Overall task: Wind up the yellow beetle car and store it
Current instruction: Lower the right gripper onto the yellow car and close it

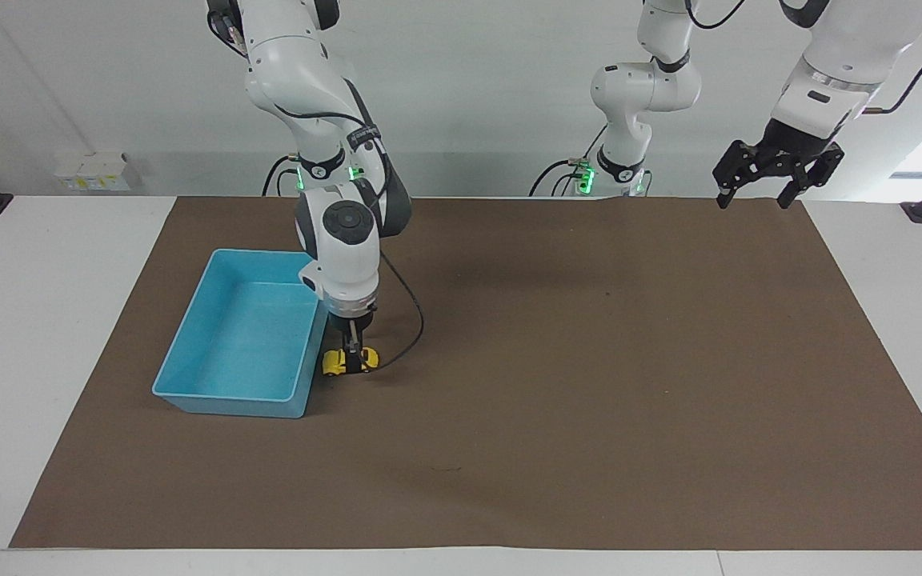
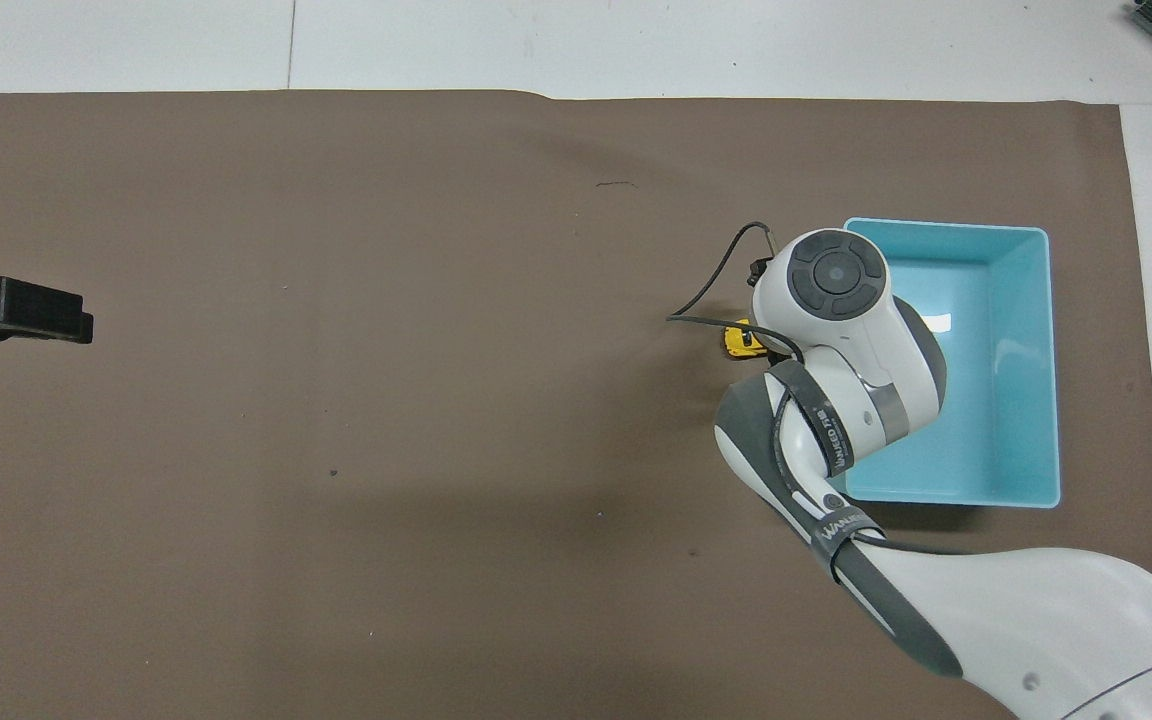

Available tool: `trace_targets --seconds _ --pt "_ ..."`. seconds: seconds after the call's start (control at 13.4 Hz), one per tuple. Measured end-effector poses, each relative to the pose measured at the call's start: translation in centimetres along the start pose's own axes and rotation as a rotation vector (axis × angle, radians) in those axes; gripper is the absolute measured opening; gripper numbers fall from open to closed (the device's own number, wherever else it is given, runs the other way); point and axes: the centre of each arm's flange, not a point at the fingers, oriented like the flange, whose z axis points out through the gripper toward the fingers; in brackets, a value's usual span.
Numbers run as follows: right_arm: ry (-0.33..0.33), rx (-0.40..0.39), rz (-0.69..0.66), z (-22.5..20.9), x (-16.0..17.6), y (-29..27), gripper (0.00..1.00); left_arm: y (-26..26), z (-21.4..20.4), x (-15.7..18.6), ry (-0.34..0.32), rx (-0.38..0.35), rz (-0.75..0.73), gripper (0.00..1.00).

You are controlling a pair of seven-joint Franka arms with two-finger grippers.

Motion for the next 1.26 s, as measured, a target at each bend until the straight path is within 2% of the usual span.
trace_targets --seconds 0.15,0.74,0.82,0.97,1.12,1.26 --pt "0.018 -0.001 -0.017 0.4 0.0 0.3 1.00 0.0 -0.6 -0.3 0.012 0.000 0.000 1.00" --pt "0.010 0.022 -0.016 1.7 -0.1 0.9 1.00 0.0 -0.7 -0.4 0.010 0.000 -0.001 1.00" --pt "0.010 0.016 -0.017 2.0 -0.1 1.1 0.95 0.0 -0.7 -0.4 0.010 0.000 0.001 1.00" --pt "0.011 0.010 -0.019 2.4 -0.1 1.3 0.67 0.1 -0.7 -0.4 0.009 0.000 0.001 1.00" --pt "0.011 0.015 -0.019 2.3 -0.1 1.3 0.46 0.0 -0.7 -0.5 0.008 0.000 0.000 1.00" --pt "0.011 0.015 -0.023 2.2 -0.3 1.3 0.46 -0.1 -0.7 -0.5 0.007 0.000 -0.002 1.00"
